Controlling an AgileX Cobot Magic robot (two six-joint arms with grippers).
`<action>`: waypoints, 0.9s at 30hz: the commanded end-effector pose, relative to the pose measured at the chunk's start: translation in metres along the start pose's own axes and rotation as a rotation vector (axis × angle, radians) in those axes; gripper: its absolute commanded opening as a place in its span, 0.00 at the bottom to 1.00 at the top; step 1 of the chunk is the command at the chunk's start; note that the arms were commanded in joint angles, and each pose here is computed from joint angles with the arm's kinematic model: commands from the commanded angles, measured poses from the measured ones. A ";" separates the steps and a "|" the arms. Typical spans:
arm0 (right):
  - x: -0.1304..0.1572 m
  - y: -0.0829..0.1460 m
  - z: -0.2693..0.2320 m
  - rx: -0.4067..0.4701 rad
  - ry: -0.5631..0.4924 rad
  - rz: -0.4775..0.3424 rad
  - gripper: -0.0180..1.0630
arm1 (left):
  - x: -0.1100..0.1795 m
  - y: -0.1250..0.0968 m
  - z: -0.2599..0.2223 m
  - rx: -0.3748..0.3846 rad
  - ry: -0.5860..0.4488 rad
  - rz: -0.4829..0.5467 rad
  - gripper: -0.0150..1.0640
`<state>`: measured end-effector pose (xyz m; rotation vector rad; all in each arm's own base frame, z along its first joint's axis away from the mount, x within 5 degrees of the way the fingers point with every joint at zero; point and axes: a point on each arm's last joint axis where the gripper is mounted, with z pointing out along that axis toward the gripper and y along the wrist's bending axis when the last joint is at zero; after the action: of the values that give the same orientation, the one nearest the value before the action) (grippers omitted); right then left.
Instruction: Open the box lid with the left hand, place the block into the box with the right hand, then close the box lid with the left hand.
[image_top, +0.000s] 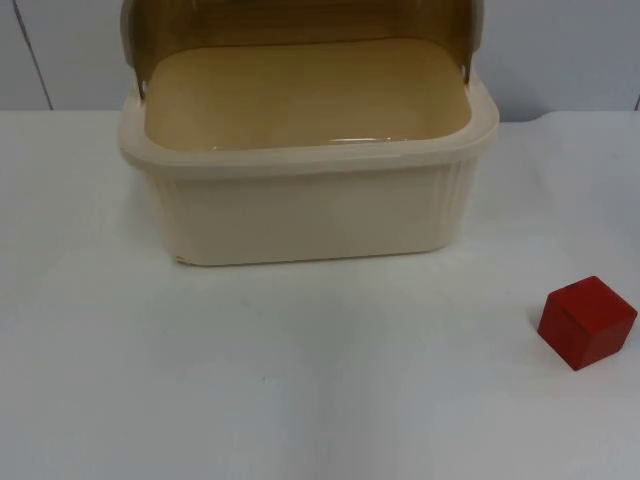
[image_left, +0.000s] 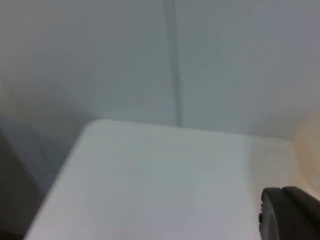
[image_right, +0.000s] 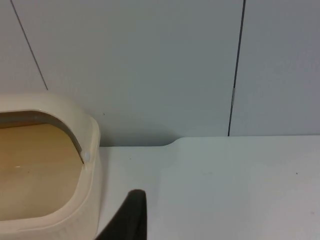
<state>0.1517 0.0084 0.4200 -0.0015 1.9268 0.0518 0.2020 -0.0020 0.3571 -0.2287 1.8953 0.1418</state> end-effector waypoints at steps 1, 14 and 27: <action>-0.002 0.000 -0.003 -0.004 -0.018 -0.004 0.98 | -0.006 0.008 -0.011 -0.010 -0.054 -0.021 0.01; -0.001 0.001 -0.002 -0.005 -0.006 -0.008 0.98 | -0.019 0.034 -0.049 -0.057 -0.198 -0.060 0.01; -0.001 0.001 -0.002 -0.010 -0.004 0.000 0.98 | -0.019 0.020 -0.029 0.024 -0.177 0.142 0.30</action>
<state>0.1517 0.0090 0.4200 -0.0028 1.9272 0.0593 0.1724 0.0159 0.3833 -0.1033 1.7620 0.2490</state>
